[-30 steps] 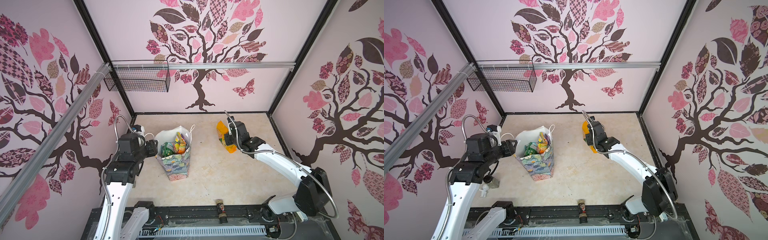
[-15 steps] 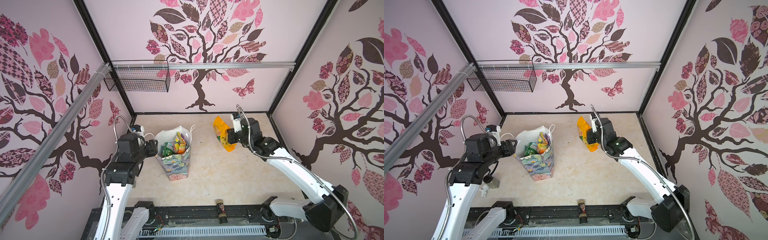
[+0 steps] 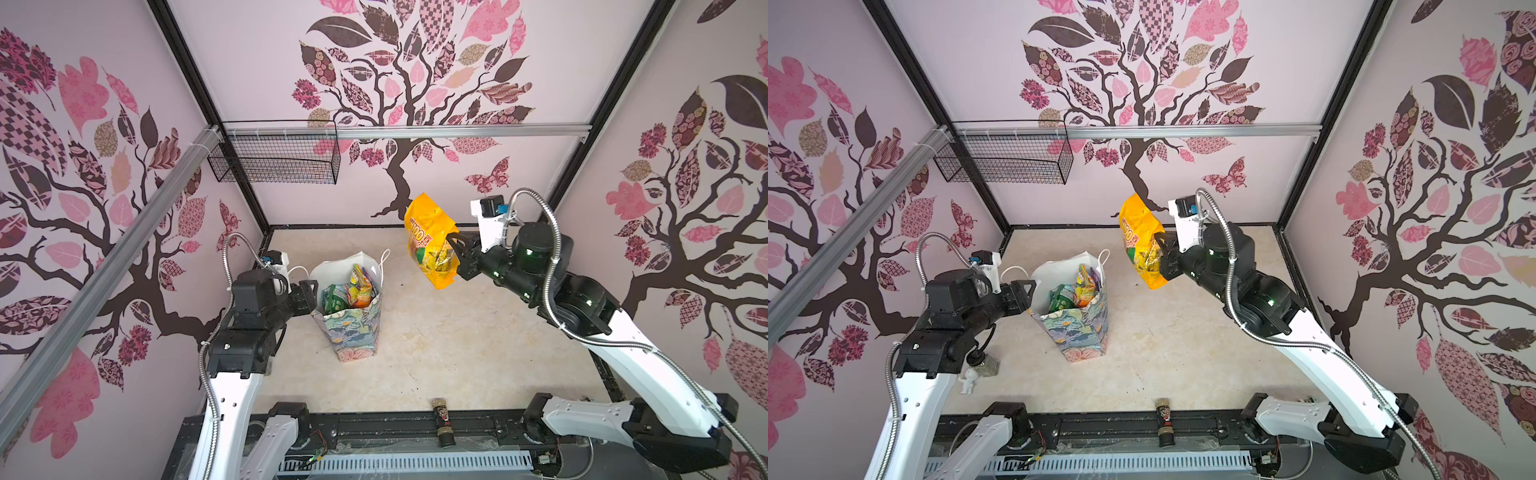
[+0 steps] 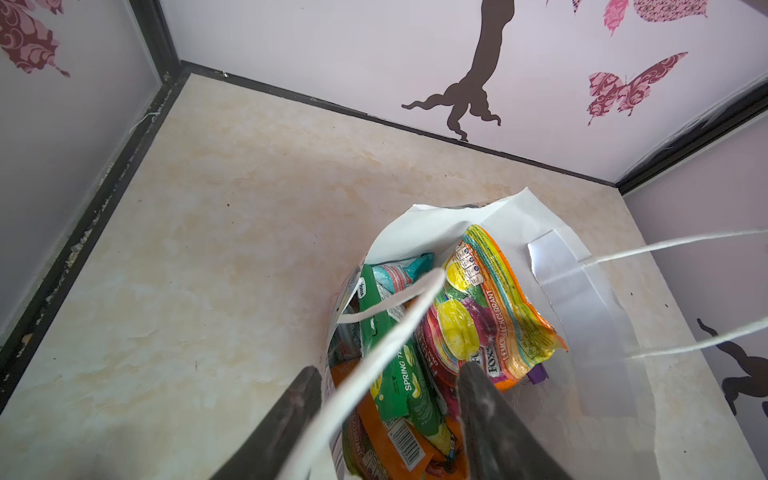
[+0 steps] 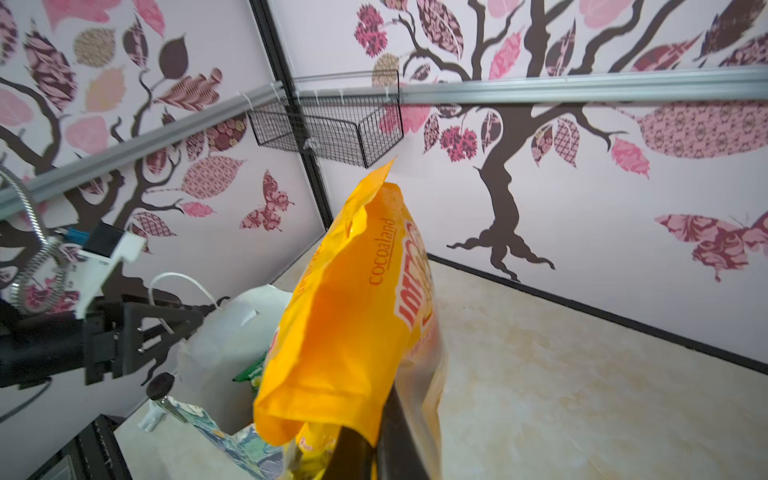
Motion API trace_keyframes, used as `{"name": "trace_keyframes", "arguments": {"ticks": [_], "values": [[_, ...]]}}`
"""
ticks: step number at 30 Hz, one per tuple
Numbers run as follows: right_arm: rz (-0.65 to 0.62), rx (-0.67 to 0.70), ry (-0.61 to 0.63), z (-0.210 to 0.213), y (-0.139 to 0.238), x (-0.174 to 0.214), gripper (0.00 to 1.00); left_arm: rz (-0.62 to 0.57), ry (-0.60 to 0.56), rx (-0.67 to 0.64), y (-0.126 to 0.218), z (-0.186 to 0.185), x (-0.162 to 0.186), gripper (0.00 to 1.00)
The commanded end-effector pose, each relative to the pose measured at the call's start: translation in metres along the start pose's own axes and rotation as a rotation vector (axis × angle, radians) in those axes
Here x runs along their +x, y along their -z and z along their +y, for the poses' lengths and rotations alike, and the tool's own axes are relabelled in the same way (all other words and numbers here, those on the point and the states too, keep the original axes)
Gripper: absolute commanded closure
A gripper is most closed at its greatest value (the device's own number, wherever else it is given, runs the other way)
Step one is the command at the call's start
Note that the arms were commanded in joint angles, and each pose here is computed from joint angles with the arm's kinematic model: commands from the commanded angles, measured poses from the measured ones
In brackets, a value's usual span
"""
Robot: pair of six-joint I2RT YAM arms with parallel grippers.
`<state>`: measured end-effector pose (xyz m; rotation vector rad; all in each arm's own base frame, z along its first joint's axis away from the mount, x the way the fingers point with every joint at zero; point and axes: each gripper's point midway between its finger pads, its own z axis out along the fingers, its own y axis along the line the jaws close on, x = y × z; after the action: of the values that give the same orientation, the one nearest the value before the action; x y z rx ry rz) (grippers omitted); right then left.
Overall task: Place the snacks into the paper bag
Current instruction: 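Lift the yellow LOT100 packet upward with the right gripper, then carry the yellow packet over the bag opening with the right gripper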
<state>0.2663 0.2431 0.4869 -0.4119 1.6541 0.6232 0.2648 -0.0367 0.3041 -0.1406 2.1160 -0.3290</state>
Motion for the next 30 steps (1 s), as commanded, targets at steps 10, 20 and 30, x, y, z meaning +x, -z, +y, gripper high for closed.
{"name": "trace_keyframes", "arguments": {"ticks": [10, 20, 30], "values": [[-0.165, -0.173, 0.092, 0.093, 0.002, -0.089, 1.00, 0.017, -0.024, 0.001, -0.010, 0.002, 0.004, 0.43], [-0.076, -0.125, 0.282, 0.147, -0.044, -0.046, 1.00, 0.004, -0.018, 0.019, -0.009, 0.000, 0.003, 0.44], [0.041, 0.040, 0.448, 0.145, -0.106, 0.009, 1.00, 0.011, -0.021, 0.026, -0.010, -0.001, 0.005, 0.44]]}}
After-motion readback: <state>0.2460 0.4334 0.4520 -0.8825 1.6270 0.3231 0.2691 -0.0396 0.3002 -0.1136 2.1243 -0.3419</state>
